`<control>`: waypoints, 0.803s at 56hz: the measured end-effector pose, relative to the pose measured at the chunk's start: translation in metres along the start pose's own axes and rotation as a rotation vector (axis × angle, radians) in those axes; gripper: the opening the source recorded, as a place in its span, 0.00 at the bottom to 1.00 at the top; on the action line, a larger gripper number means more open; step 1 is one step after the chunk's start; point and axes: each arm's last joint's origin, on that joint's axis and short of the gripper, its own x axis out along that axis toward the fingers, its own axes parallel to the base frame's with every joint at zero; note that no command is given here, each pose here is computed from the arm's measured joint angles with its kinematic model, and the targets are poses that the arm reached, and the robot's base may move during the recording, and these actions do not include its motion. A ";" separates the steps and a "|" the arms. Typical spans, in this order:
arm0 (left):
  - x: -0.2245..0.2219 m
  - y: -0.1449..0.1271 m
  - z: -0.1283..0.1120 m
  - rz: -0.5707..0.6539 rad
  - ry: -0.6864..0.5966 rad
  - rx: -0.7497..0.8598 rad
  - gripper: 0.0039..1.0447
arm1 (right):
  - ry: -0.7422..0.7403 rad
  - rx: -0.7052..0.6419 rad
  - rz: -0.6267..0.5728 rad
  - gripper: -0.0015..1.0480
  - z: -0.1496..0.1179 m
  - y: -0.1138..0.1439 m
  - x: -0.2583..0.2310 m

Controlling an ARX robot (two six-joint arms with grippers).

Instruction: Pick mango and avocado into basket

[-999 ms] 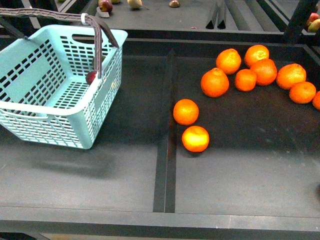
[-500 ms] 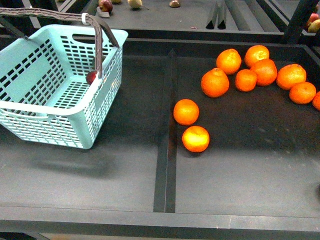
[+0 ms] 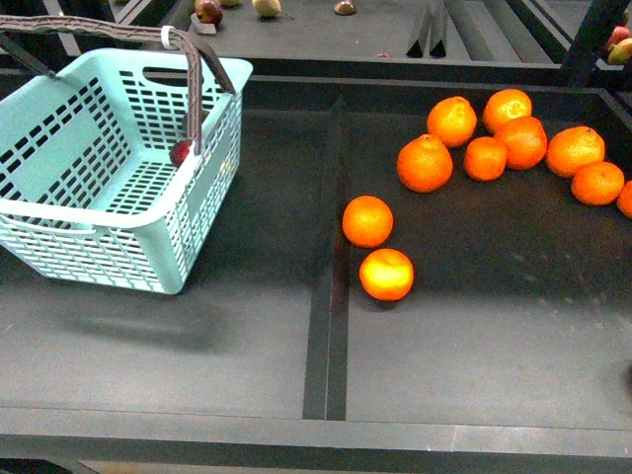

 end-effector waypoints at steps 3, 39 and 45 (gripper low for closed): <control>-0.001 0.000 -0.002 0.000 -0.009 0.000 0.02 | 0.000 0.000 0.000 0.93 0.000 0.000 0.000; -0.018 0.000 -0.005 0.000 -0.013 0.000 0.02 | 0.000 0.000 0.000 0.93 0.000 0.000 0.000; -0.018 0.000 -0.005 0.000 -0.013 0.000 0.02 | 0.000 0.000 0.000 0.93 0.000 0.000 0.000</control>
